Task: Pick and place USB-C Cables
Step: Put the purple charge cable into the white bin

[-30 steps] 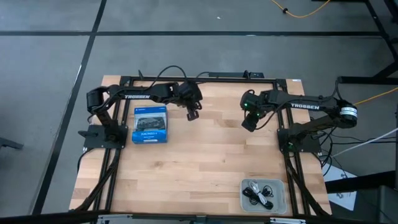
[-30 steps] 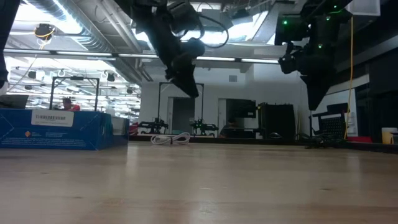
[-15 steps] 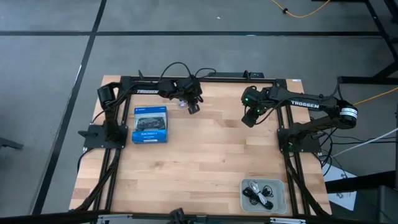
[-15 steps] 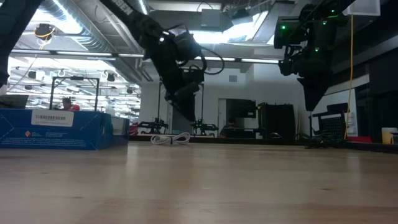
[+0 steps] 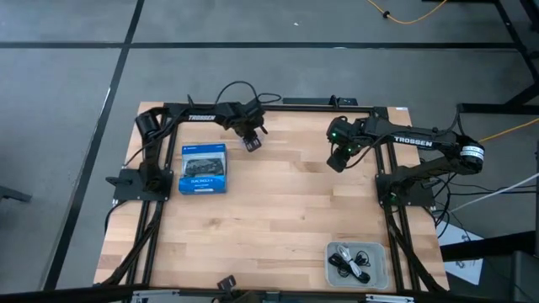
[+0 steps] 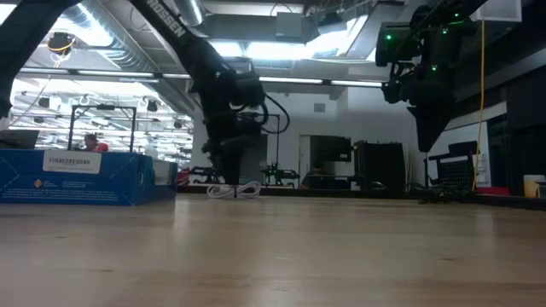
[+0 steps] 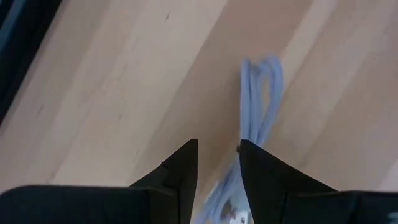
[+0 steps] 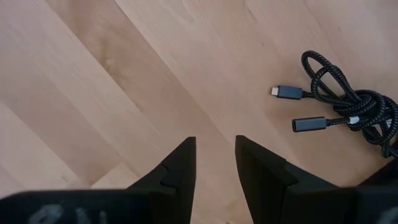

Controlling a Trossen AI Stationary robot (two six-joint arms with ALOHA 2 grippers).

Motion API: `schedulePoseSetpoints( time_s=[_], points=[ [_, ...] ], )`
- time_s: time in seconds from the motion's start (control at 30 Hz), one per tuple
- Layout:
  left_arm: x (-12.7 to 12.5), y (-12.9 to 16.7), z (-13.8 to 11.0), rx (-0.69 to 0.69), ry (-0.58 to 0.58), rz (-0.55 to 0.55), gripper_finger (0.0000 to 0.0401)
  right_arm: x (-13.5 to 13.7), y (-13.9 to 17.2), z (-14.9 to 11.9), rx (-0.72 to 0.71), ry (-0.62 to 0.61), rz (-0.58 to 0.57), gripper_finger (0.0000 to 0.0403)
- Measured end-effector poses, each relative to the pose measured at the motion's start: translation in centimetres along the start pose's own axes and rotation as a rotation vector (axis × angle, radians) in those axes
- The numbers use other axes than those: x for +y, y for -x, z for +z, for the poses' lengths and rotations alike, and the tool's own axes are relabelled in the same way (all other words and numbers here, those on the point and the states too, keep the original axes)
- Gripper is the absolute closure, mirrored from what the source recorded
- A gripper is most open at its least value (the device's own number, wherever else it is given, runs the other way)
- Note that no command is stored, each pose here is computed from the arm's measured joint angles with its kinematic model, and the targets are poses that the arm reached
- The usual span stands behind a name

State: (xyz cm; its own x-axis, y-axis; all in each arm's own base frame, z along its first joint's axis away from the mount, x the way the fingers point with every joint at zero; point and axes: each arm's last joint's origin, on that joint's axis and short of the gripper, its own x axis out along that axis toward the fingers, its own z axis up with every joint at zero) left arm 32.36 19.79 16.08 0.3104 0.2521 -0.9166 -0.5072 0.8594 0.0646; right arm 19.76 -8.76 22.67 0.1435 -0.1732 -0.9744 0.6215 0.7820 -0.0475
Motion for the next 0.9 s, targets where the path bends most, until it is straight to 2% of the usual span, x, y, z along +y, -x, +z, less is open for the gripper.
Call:
schedulePoseSetpoints(
  time_s=[0.2,0.37,0.47,0.53,0.6,0.7,0.8,0.9],
  points=[
    [-0.3,-2.6,-0.7,0.077,-0.005,-0.034,0.0290,0.0,0.0,0.0,-0.003,0.000,0.001,0.0287],
    [-1.1,-3.2,-1.1,0.121,0.027,-0.078,0.0290,0.0,0.0,0.0,-0.003,0.000,0.001,0.0287],
    [-2.2,-2.3,-0.8,0.096,0.033,-0.049,0.0290,0.0,0.0,0.0,-0.005,0.000,0.001,0.0287],
    [-3.1,-1.4,-0.6,0.094,-0.018,0.003,0.0290,0.0,0.0,0.1,-0.006,0.000,0.002,0.0287],
    [-3.9,0.3,-0.4,0.125,-0.097,0.019,0.0290,0.0,0.0,0.1,-0.009,-0.001,0.002,0.0287],
    [-4.2,3.1,0.5,0.148,-0.130,0.024,0.0291,0.0,0.0,0.1,-0.009,-0.001,0.003,0.0287],
    [-4.7,3.7,-0.1,0.233,-0.163,0.095,0.0293,0.0,0.0,0.1,-0.010,-0.001,0.003,0.0287],
    [-5.5,3.9,-0.5,0.271,-0.193,0.090,0.0294,0.1,0.0,0.2,-0.016,-0.002,0.005,0.0287]
  ],
)
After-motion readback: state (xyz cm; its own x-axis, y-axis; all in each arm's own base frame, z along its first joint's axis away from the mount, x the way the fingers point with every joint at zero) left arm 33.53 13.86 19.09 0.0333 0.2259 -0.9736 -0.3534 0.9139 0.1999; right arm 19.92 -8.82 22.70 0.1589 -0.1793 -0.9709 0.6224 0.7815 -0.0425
